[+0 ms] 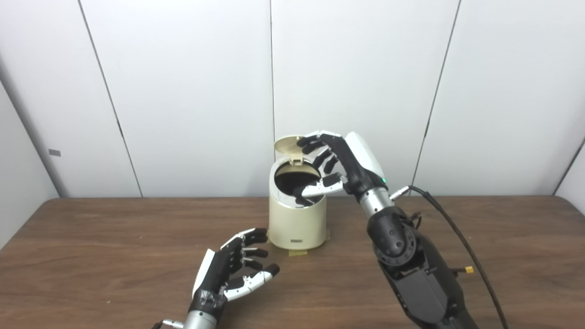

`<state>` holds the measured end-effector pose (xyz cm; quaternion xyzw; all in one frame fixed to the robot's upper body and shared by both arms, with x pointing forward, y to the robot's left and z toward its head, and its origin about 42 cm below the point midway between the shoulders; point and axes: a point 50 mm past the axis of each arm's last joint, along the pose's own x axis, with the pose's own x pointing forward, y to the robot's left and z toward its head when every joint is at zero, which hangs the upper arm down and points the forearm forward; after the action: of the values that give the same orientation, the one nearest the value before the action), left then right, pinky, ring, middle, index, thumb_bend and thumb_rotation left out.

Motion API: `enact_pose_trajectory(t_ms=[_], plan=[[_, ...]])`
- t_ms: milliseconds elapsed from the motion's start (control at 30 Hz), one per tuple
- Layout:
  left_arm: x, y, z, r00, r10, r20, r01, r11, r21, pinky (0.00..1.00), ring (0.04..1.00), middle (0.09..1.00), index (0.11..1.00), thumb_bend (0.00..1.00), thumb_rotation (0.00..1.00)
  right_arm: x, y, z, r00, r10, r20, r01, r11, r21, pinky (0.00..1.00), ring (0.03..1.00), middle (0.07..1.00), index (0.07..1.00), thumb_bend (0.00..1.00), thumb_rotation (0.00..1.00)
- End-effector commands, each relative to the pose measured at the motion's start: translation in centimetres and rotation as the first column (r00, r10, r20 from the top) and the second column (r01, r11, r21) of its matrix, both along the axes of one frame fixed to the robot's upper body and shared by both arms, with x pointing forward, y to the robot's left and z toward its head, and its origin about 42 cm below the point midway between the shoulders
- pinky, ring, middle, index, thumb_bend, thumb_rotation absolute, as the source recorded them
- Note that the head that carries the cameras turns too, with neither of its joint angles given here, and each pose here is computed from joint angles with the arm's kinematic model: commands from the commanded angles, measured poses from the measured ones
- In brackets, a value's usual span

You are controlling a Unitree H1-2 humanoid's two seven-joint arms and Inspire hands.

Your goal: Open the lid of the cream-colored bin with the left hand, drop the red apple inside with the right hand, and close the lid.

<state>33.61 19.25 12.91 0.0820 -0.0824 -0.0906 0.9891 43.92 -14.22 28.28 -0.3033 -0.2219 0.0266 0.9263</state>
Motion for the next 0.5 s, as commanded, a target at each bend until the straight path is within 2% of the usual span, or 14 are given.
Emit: enact_pose_trajectory(t_ms=[0, 133, 233, 367, 467], plan=[[0.9, -0.3, 2.1, 0.997, -0.007, 0.082, 0.008, 1.0, 0.0, 0.58, 0.685, 0.781, 0.784, 0.68, 0.15, -1.1, -1.3, 2.4, 0.995, 0.014, 0.098, -0.021, 0.997, 0.075, 0.37, 0.503, 0.643, 0.661, 0.78, 0.07], [0.9, -0.2, 2.1, 0.997, -0.008, 0.081, 0.008, 1.0, -0.001, 0.59, 0.69, 0.775, 0.785, 0.68, 0.15, -3.2, -3.7, 1.8, 0.996, 0.029, 0.082, -0.041, 0.988, 0.148, 0.37, 0.47, 0.638, 0.676, 0.79, 0.14], [1.0, -0.1, 2.1, 0.996, -0.006, 0.088, 0.006, 1.0, 0.003, 0.6, 0.691, 0.769, 0.784, 0.69, 0.17, -4.8, -5.3, 0.4, 0.996, 0.084, 0.011, -0.084, 0.959, 0.272, 0.42, 0.478, 0.659, 0.686, 0.83, 0.13], [1.2, 0.1, 2.0, 0.996, -0.006, 0.092, 0.006, 1.0, -0.001, 0.6, 0.687, 0.762, 0.782, 0.69, 0.16, -7.1, -6.6, -2.2, 0.98, 0.183, -0.074, -0.141, 0.911, 0.388, 0.57, 0.595, 0.756, 0.767, 0.84, 0.15], [1.3, 0.3, 1.9, 0.996, -0.006, 0.092, 0.006, 1.0, -0.002, 0.6, 0.686, 0.759, 0.782, 0.68, 0.16, -8.2, -7.2, -3.8, 0.971, 0.227, -0.076, -0.172, 0.883, 0.436, 0.55, 0.668, 0.817, 0.811, 0.88, 0.18]])
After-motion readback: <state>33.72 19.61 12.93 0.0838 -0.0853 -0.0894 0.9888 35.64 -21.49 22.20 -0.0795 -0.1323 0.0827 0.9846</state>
